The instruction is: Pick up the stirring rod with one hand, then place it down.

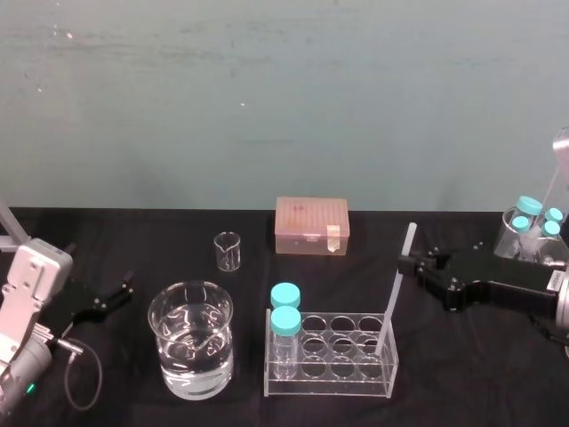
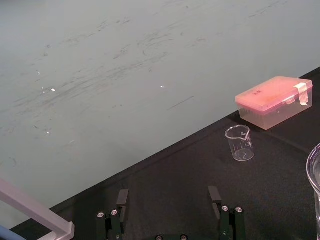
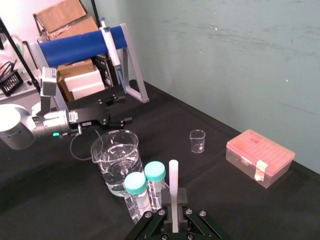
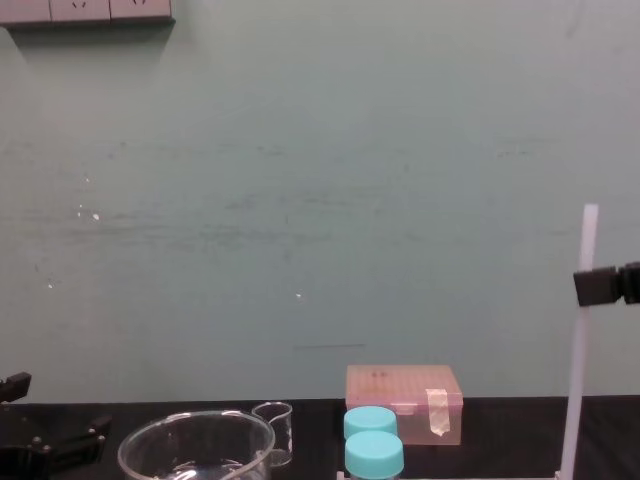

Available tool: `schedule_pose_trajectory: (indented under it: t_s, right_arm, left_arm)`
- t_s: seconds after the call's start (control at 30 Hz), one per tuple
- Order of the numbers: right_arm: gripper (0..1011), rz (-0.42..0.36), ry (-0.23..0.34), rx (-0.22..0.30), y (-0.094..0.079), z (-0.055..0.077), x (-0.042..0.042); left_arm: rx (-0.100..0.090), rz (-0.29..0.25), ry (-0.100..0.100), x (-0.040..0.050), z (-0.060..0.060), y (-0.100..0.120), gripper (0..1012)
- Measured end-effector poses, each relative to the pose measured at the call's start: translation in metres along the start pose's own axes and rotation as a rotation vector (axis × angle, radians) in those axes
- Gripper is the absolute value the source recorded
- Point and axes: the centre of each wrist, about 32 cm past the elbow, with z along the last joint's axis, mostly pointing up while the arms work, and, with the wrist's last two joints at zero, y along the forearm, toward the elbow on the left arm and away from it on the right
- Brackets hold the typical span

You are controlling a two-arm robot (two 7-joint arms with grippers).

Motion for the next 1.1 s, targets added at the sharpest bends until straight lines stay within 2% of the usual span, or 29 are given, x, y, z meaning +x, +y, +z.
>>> schedule_pose_trajectory:
  t_s: [0.23,0.57,0.83,1.1]
  right_arm:
    - [61,0.005,-0.002,-0.017,0.004,-0.010,-0.0001]
    - [61,0.019,0.002,-0.008,0.008,-0.022,-0.0004]
    - [61,0.018,-0.009,-0.005,0.010,-0.028,-0.0007]
    - [61,0.012,-0.042,-0.006,0.012,-0.030,-0.0025]
  left_arm:
    - [0.000,0.000,0.000,0.0000,0.000,0.000,1005]
    - [0.000,0.000,0.000,0.0000,0.000,0.000,1005]
    - [0.000,0.000,0.000,0.0000,0.000,0.000,1005]
    - [0.000,0.000,0.000,0.0000,0.000,0.000,1005]
